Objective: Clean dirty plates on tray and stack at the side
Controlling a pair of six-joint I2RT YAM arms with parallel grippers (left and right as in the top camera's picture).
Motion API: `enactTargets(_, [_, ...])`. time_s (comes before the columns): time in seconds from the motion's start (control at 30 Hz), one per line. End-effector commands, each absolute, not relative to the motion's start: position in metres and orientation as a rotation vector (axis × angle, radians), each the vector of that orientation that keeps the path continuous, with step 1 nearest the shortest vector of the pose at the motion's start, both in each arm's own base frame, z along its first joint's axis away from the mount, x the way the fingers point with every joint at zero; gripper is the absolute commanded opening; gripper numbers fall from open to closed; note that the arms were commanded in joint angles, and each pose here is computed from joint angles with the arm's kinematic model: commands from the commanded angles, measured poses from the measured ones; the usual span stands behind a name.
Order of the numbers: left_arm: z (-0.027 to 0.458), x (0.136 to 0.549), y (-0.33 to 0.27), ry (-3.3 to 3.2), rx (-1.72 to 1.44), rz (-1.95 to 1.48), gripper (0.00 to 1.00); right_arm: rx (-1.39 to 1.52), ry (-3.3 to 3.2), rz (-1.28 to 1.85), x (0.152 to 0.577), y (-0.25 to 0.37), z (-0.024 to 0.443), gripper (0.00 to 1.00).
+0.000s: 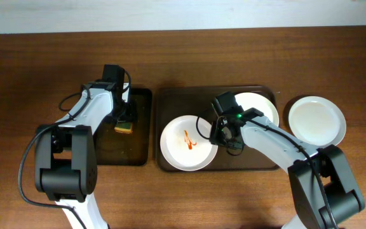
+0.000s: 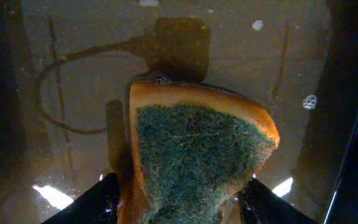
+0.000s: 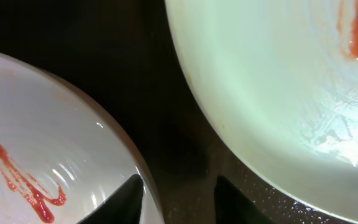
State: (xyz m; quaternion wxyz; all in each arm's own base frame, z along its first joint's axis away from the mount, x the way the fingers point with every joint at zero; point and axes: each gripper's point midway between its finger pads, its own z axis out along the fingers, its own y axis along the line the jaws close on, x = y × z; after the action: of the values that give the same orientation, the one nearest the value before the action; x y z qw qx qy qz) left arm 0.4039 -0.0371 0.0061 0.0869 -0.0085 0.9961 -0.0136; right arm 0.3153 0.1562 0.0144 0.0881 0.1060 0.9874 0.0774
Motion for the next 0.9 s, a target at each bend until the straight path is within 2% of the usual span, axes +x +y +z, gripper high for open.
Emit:
enactTargets(0.0, [0.021,0.411,-0.037,2.924,-0.018,-0.030,0.58,0.298,2.932,0.235,0.315,0.160,0.018,0.19])
enactTargets(0.13, [0.021,0.411,-0.035,2.923,-0.020,-0.008,0.58,0.183,2.981,0.198,0.303,0.155,0.012,0.19])
enactTargets(0.17, [0.021,0.411,-0.035,2.923,-0.020,-0.008,0.58,0.158,2.986,0.193,0.302,0.154,0.012,0.11])
enactTargets(0.2, [0.021,0.411,-0.035,2.923,-0.020,-0.008,0.58,0.157,2.984,0.194,0.302,0.155,0.013,0.10])
enactTargets(0.23, [0.021,0.411,-0.035,2.923,-0.020,-0.008,0.58,0.157,2.982,0.197,0.303,0.155,0.014,0.04])
enactTargets(0.4, [0.021,0.411,-0.035,2.923,-0.020,-0.007,0.66,0.150,2.989,0.287,0.305,0.167,0.020,0.04])
enactTargets(0.43, [0.021,0.411,-0.035,2.922,-0.020,-0.008,0.53,0.149,2.990,0.288,0.306,0.167,0.023,0.06])
enactTargets(0.47, [0.021,0.412,-0.035,2.919,-0.020,-0.008,0.30,0.150,2.998,0.282,0.306,0.167,0.027,0.11])
enactTargets(0.5, [0.021,0.412,-0.035,2.919,-0.020,-0.008,0.21,0.151,3.009,0.274,0.306,0.167,0.033,0.23])
enactTargets(0.53, [0.021,0.412,-0.035,2.919,-0.020,-0.008,0.04,0.142,3.020,0.265,0.306,0.168,0.041,0.29])
enactTargets(0.57, [0.021,0.413,-0.035,2.915,-0.020,-0.009,0.00,0.137,3.036,0.252,0.308,0.167,0.055,0.36])
enactTargets(0.63, [0.021,0.414,-0.029,2.909,-0.026,0.037,0.00,0.048,3.052,0.235,0.316,0.159,0.093,0.46])
enactTargets(0.67, [0.022,0.414,-0.021,2.905,-0.035,0.102,0.00,0.036,3.052,0.229,0.321,0.151,0.113,0.47])
enactTargets(0.7, [0.022,0.414,-0.018,2.904,-0.041,0.118,0.05,0.016,3.049,0.233,0.325,0.144,0.127,0.47])
enactTargets(0.73, [0.022,0.414,-0.017,2.904,-0.046,0.116,0.16,-0.045,3.045,0.292,0.328,0.140,0.141,0.50])
enactTargets(0.77, [0.022,0.414,-0.017,2.905,-0.047,0.116,0.55,-0.065,3.048,0.363,0.329,0.137,0.146,0.51])
enactTargets(0.87, [0.018,0.411,-0.017,2.910,-0.047,0.117,0.49,-0.037,3.064,0.371,0.328,0.130,0.145,0.51])
